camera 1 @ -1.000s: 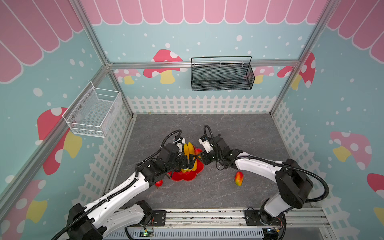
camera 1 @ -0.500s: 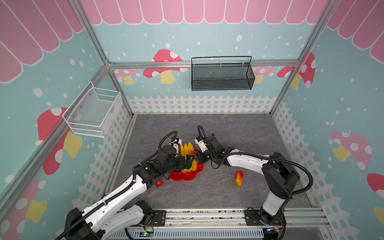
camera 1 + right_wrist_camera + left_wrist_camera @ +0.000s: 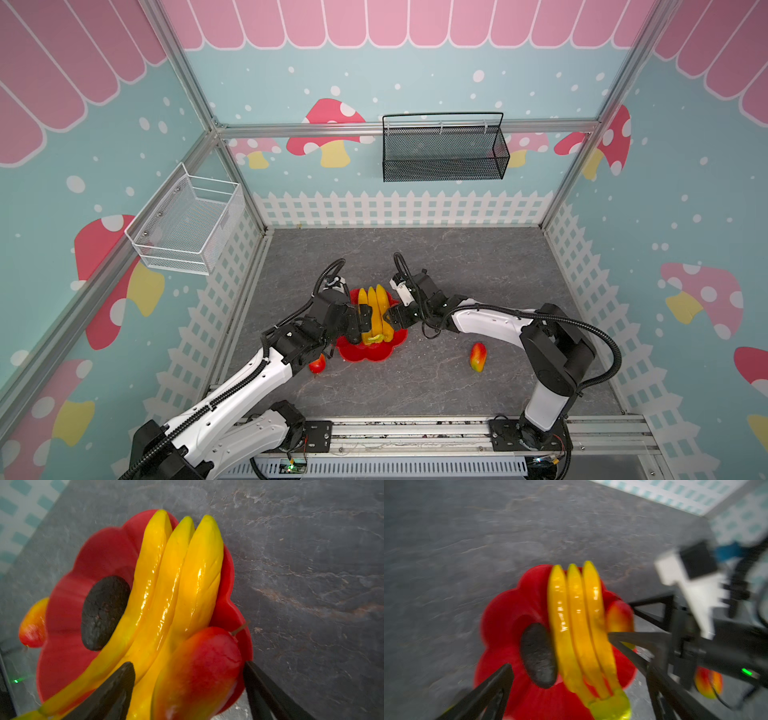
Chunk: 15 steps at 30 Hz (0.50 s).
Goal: Place and organize the fake fruits in the fruit bowl
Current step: 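Grasp a mango with the right gripper and set it in the bowl beside the bananas, then grasp the mango nearest the left gripper and place it in the bowl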
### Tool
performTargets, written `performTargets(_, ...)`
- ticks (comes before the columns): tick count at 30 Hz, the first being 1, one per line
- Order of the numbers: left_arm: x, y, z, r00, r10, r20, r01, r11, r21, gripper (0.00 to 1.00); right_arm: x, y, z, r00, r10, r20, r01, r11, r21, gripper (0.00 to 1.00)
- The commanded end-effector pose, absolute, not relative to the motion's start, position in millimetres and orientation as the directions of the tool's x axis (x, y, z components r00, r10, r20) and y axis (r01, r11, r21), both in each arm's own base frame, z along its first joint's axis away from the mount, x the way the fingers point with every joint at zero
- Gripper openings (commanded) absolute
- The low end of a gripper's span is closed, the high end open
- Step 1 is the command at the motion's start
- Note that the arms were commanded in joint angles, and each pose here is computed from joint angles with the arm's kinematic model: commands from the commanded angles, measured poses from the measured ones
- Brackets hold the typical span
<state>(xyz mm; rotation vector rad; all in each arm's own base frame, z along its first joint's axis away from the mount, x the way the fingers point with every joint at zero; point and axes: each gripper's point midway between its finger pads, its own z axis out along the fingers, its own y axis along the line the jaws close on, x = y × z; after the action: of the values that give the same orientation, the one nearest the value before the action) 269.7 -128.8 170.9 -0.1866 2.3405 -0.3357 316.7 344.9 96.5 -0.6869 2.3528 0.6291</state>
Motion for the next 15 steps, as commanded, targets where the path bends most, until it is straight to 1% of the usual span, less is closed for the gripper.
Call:
performTargets(1, 247, -60, 152, -0.679, -0.359, -0.640, -0.361, 0.923, -0.136, 0.99, 316, 340, 140, -0.607, -0.301, -0.735, -0.618, 0.761, 0.198, 0.93)
performTargets(3, 232, -43, 141, -0.670, -0.401, -0.625, -0.444, 0.891, -0.096, 0.99, 310, 339, 152, -0.579, -0.317, -0.751, -0.636, 0.752, 0.173, 0.95)
performTargets(7, 202, -34, 108, -0.673, -0.509, -0.536, -0.538, 0.835, -0.117, 0.94, 280, 348, 167, -0.517, -0.374, -0.770, -0.713, 0.686, 0.145, 0.96)
performTargets(11, 176, -26, 82, -0.670, -0.570, -0.475, -0.600, 0.793, -0.105, 0.90, 230, 357, 170, -0.480, -0.408, -0.777, -0.811, 0.545, 0.214, 0.97)
performTargets(14, 174, -24, 73, -0.667, -0.576, -0.472, -0.608, 0.787, -0.100, 0.90, 195, 357, 170, -0.479, -0.404, -0.779, -0.846, 0.448, 0.289, 0.97)
performTargets(15, 176, -25, 71, -0.672, -0.575, -0.466, -0.605, 0.789, -0.101, 0.90, 186, 355, 167, -0.485, -0.406, -0.775, -0.849, 0.430, 0.307, 0.97)
